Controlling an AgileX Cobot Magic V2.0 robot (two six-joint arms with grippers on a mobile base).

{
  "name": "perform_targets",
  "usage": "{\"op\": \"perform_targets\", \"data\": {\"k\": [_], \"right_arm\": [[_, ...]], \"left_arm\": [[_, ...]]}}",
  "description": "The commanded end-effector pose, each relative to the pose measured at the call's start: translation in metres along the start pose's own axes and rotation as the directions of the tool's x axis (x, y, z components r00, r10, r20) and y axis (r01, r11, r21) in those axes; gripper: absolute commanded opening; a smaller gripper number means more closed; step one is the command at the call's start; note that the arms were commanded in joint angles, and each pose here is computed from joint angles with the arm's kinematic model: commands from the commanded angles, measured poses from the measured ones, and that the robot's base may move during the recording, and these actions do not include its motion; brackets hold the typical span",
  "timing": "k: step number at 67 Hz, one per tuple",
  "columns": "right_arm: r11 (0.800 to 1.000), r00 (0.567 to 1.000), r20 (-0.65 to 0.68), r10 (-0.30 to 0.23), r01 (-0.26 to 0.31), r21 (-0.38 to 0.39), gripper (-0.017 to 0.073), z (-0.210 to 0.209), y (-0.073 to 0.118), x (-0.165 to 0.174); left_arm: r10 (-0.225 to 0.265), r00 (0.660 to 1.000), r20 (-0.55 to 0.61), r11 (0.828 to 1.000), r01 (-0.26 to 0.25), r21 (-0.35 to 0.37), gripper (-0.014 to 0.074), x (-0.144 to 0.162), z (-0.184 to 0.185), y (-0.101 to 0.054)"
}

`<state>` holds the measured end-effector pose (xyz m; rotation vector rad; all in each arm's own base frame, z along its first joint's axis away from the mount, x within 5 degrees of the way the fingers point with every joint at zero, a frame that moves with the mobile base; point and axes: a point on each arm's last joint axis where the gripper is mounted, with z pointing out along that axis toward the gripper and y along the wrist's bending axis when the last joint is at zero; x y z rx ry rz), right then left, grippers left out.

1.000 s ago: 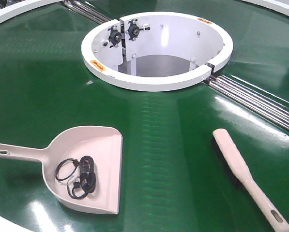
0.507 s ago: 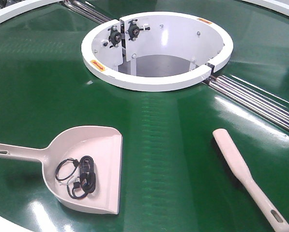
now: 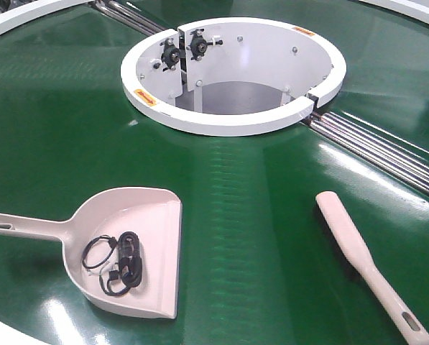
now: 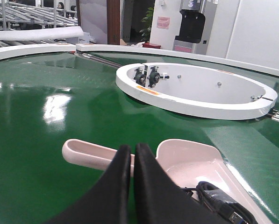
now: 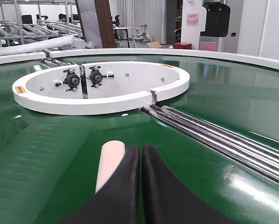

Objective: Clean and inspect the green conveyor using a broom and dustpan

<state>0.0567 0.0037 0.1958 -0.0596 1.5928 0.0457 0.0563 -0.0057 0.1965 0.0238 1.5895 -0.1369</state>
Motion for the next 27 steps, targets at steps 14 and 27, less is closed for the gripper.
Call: {"op": "perform_targets", "data": {"k": [14, 27], "right_arm": [[1.0, 0.997, 0.074, -0.014, 0.014, 0.003, -0.001, -0.0006, 0.0, -0.0012], [1.0, 0.997, 0.074, -0.014, 0.014, 0.003, -0.001, -0.0006, 0.0, -0.0012]], "left_arm": [[-0.012, 0.998, 0.06, 1.0, 0.011, 0.009, -0.0007, 0.0026, 0.0002, -0.0001], [-0.012, 0.998, 0.06, 1.0, 0.011, 0.009, -0.0007, 0.0026, 0.0002, -0.0001]]}}
